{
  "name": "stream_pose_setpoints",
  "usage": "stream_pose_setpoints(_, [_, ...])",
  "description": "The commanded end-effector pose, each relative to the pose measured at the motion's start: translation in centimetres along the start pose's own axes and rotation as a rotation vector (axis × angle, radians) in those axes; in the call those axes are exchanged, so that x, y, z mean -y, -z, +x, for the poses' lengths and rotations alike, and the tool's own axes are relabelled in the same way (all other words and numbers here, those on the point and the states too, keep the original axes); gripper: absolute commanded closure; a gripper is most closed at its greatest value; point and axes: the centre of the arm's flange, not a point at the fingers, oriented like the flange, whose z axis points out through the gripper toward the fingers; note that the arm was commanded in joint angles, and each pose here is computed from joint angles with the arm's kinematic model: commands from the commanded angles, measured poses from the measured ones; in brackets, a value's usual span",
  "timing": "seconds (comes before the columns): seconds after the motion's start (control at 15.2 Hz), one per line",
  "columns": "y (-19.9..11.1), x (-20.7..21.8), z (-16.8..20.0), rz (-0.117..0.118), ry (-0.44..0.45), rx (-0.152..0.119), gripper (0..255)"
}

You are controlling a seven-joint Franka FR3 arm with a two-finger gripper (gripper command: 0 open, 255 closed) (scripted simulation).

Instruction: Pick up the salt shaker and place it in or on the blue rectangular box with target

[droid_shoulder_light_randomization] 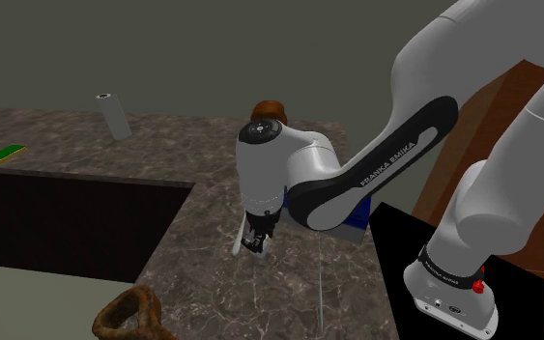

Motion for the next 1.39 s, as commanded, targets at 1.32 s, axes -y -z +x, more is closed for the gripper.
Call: stream_pose_setpoints(1.32, [6.8,-0.8,0.6,0.000,0.000,0.001,255])
